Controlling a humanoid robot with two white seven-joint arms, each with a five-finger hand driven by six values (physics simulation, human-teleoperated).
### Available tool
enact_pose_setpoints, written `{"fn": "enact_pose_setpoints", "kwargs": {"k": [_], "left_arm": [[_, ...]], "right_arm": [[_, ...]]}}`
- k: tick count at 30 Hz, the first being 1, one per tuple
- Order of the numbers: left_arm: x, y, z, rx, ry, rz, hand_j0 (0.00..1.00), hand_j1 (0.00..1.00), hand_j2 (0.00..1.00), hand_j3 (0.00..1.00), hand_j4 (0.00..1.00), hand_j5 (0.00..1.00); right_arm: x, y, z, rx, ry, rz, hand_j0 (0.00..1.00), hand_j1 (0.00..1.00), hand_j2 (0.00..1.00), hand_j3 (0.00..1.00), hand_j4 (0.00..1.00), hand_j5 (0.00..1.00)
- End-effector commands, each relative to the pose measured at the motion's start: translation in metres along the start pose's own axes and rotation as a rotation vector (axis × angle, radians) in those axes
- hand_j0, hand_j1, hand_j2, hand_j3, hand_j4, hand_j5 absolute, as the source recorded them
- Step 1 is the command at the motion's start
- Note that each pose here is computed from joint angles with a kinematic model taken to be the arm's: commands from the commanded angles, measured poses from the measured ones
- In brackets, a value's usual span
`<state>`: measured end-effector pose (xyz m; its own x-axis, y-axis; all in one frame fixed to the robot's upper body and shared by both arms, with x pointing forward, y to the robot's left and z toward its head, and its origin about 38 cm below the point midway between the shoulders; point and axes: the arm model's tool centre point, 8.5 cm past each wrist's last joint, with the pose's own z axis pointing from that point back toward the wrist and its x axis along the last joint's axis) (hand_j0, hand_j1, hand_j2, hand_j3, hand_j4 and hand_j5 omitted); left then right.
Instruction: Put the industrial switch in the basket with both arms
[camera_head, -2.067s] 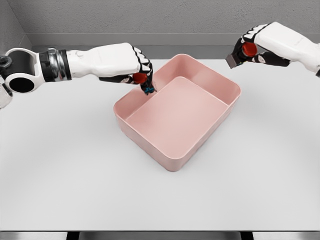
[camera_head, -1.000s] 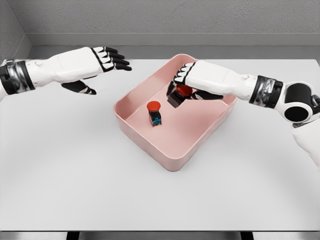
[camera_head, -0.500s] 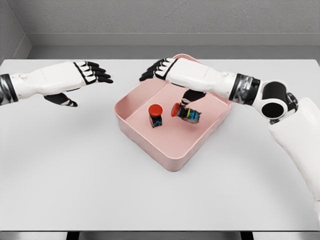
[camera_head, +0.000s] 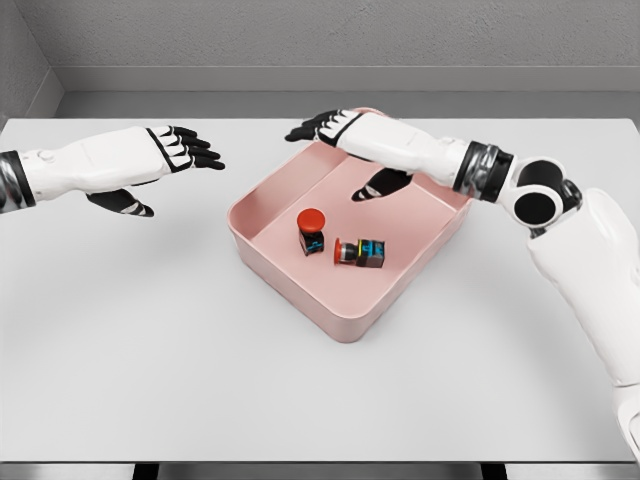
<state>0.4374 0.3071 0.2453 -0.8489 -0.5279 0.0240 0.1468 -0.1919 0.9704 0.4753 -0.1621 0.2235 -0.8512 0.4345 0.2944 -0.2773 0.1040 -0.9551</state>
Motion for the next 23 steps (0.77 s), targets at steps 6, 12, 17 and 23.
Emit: {"fn": "enact_pose_setpoints", "kwargs": {"k": [6, 12, 17, 23], "left_arm": [[-0.001, 0.001, 0.001, 0.006, 0.002, 0.004, 1.0, 1.0, 1.0, 1.0, 1.0, 1.0], [-0.001, 0.002, 0.0, 0.007, 0.001, 0.003, 1.0, 1.0, 1.0, 1.0, 1.0, 1.0], [-0.001, 0.001, 0.0, 0.006, 0.002, 0.004, 1.0, 1.0, 1.0, 1.0, 1.0, 1.0], [-0.001, 0.002, 0.0, 0.006, 0.002, 0.003, 1.0, 1.0, 1.0, 1.0, 1.0, 1.0]], "right_arm": [[-0.019, -0.024, 0.051, -0.009, 0.087, 0.067, 1.0, 1.0, 1.0, 1.0, 1.0, 1.0], [-0.026, -0.054, 0.137, 0.016, 0.214, 0.203, 1.0, 1.0, 1.0, 1.0, 1.0, 1.0], [-0.025, -0.062, 0.168, 0.047, 0.264, 0.245, 1.0, 1.0, 1.0, 1.0, 1.0, 1.0], [-0.022, -0.047, 0.174, 0.082, 0.264, 0.23, 1.0, 1.0, 1.0, 1.0, 1.0, 1.0]]}}
